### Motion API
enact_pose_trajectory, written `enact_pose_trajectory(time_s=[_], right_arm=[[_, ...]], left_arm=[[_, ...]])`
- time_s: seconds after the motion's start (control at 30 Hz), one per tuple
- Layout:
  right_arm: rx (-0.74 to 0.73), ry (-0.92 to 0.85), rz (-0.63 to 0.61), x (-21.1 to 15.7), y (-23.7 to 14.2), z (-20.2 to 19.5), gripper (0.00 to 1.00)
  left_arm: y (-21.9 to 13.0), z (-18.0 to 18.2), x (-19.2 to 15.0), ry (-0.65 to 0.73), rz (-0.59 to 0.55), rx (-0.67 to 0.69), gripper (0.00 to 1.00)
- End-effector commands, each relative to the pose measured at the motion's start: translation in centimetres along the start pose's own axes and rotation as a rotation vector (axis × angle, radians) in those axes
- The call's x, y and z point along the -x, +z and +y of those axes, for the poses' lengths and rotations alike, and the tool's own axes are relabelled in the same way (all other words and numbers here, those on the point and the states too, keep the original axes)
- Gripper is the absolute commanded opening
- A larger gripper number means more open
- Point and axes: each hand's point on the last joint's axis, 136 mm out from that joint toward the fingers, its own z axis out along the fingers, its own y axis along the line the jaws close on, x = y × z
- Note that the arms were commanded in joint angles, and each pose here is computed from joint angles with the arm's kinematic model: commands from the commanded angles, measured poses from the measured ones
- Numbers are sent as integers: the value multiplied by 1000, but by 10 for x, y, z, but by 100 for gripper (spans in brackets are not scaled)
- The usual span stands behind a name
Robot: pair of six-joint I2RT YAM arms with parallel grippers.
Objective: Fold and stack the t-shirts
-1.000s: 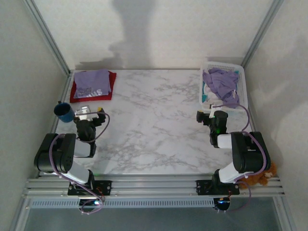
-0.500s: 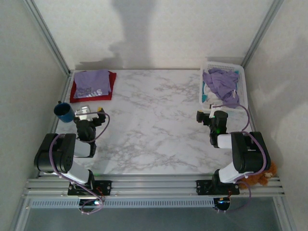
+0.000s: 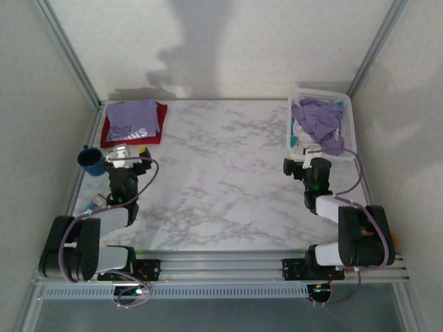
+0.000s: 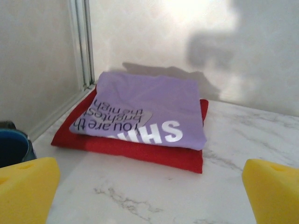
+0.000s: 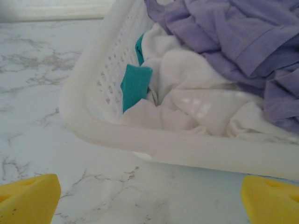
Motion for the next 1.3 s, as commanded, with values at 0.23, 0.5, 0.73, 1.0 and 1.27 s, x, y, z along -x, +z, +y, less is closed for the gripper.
enact_pose_trajectory(time_s=[0.23, 0.5, 0.73, 1.0, 1.27], right_arm=[[45, 122, 98, 32, -65, 25, 99], [-83, 296, 357, 65, -74, 1, 99], [-93, 279, 525, 103, -16, -23, 87], [-159, 377, 615, 110, 49, -77, 65], [-130, 425, 698, 84, 100, -77, 59]], left_arm=[[-14, -50, 57, -74, 72, -68, 100], [-52, -178, 82, -307, 36, -433, 100], [-91, -317, 42, -290, 141, -667, 100], [-112, -394, -10, -342, 297, -797, 100], [-103, -435, -27, -290, 373, -833, 100]])
